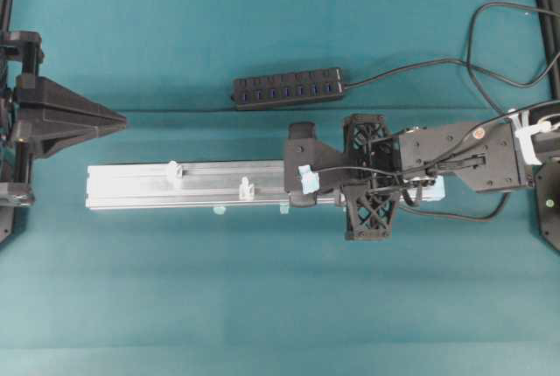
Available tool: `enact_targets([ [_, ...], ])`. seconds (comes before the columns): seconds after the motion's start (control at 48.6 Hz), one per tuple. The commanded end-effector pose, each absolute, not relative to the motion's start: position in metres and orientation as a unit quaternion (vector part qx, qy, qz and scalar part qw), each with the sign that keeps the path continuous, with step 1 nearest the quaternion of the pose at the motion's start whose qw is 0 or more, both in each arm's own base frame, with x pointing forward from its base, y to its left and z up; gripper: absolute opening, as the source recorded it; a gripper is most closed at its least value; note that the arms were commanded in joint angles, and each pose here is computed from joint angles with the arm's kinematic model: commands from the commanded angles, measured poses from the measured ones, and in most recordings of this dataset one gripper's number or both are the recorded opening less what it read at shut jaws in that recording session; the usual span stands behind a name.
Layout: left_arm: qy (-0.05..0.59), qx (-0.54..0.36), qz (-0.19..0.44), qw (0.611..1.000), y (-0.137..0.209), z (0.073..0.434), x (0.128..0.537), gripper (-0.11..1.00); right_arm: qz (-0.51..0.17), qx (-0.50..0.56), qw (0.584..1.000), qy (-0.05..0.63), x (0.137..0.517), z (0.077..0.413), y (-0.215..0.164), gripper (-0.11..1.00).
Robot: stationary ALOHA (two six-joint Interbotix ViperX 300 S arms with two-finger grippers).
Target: Pass the USB cable through three rings with both arms.
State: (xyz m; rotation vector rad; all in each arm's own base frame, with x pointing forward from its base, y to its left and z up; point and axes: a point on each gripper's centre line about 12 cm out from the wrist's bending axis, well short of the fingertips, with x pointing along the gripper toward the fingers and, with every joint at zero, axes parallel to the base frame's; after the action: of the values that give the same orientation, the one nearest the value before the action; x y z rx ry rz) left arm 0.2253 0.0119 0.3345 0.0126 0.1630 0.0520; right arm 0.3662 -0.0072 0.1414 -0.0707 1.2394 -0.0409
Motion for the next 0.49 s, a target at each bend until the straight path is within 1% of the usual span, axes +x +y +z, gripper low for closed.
enact_targets([
  [0.0, 0.064, 0.007, 0.028, 0.998, 0.013, 0.347, 0.228, 0.02, -0.015, -0.037, 0.825, 0.564, 0.373, 0.148, -0.006, -0.07],
  [0.103, 0.072, 0.008, 0.028, 0.997, 0.013, 0.343, 0.231, 0.02, -0.014, -0.035, 0.837, 0.546, 0.378, 0.151, -0.006, -0.07],
  [0.267, 0.110, 0.004, 0.029, 0.994, 0.015, 0.325, 0.247, 0.02, -0.015, -0.030, 0.854, 0.519, 0.380, 0.152, -0.007, -0.07],
  [0.473, 0.154, 0.001, 0.031, 0.988, 0.017, 0.306, 0.272, 0.02, -0.015, -0.028, 0.859, 0.511, 0.371, 0.149, -0.008, -0.07],
])
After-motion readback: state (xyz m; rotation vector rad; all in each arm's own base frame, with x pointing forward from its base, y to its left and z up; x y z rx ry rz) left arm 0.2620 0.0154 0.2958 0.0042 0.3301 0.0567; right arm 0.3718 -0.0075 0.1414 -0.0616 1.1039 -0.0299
